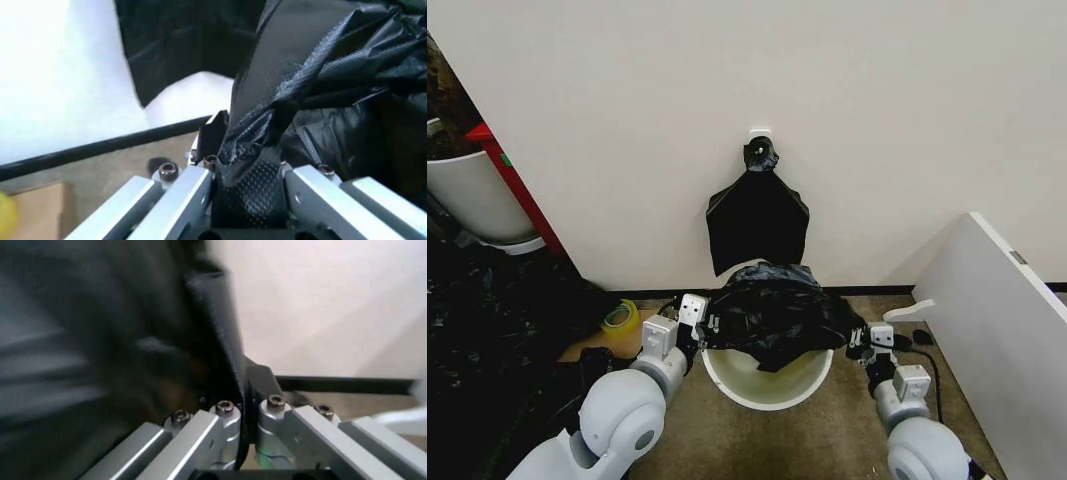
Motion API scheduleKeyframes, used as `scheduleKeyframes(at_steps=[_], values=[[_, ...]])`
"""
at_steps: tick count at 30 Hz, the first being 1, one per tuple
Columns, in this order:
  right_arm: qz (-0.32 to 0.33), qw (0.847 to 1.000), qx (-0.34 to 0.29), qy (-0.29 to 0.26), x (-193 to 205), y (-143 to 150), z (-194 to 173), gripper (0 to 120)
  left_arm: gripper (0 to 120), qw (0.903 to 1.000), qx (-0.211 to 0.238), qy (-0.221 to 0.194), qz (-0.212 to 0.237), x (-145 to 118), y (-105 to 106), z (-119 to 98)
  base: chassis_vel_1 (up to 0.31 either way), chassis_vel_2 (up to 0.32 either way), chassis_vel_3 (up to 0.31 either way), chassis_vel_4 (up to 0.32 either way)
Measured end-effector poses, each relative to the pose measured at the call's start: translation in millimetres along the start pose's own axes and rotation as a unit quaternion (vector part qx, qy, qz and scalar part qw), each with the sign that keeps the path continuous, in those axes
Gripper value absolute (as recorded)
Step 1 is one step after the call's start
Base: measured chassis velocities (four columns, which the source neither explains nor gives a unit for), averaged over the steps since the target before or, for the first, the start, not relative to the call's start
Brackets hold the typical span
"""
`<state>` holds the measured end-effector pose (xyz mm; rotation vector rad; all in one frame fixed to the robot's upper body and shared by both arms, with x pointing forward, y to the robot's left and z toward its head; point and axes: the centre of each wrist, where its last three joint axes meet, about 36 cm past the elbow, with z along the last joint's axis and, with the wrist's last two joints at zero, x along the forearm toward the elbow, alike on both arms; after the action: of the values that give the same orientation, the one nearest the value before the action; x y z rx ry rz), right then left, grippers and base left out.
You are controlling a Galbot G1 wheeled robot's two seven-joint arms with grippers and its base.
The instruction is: Place the garbage bag over the trash bin.
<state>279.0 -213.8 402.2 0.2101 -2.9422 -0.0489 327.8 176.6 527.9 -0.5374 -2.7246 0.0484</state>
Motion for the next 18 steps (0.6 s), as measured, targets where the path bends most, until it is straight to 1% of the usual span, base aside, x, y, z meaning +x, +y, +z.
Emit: scheduleKeyframes(at_steps=[2, 3, 6, 7, 9, 14, 16, 17, 18], values=[[-0.027, 0.999, 0.001, -0.024, 4.1, 6.4, 8.5, 0, 1, 0.9997, 0.022, -0.002, 0.014, -0.4, -2.5, -3.3, 0.0, 0.0, 0.0, 0.0], [-0.027, 0.999, 0.001, -0.024, 4.1, 6.4, 8.5, 0, 1, 0.9997, 0.022, -0.002, 0.014, -0.4, -2.5, -3.3, 0.0, 0.0, 0.0, 0.0], [-0.057, 0.997, 0.012, -0.044, 5.1, 8.3, 18.0, 0, 1, 0.9986, 0.046, 0.001, 0.026, -0.3, -2.6, -6.1, 0.0, 0.0, 0.0, 0.0], [-0.057, 0.997, 0.012, -0.044, 5.1, 8.3, 18.0, 0, 1, 0.9986, 0.046, 0.001, 0.026, -0.3, -2.6, -6.1, 0.0, 0.0, 0.0, 0.0], [-0.071, 0.996, 0.029, -0.052, 4.1, 5.2, 25.4, 0, 1, 0.9975, 0.062, 0.007, 0.034, -0.1, 0.1, -8.0, 0.0, 0.0, 0.0, 0.0], [-0.081, 0.993, 0.032, -0.074, -2.6, -0.2, 25.4, 0, 1, 0.997, 0.061, 0.026, 0.039, 0.3, -2.4, -3.4, 0.0, 0.0, 0.0, 0.0], [-0.088, 0.99, 0.019, -0.104, -12.1, -7.3, 16.5, 0, 1, 0.9974, 0.046, 0.046, 0.033, -2.5, -6.3, 8.8, 0.0, 0.0, 0.0, 0.0], [-0.088, 0.99, 0.019, -0.104, -12.1, -7.3, 16.5, 0, 1, 0.9974, 0.046, 0.046, 0.033, -2.5, -6.3, 8.8, 0.0, 0.0, 0.0, 0.0], [-0.09, 0.989, 0.015, -0.116, -16.4, -11.4, 12.3, 0, 1, 0.9972, 0.037, 0.056, 0.033, -4.0, -8.0, 14.4, 0.0, 0.0, 0.0, 0.0]])
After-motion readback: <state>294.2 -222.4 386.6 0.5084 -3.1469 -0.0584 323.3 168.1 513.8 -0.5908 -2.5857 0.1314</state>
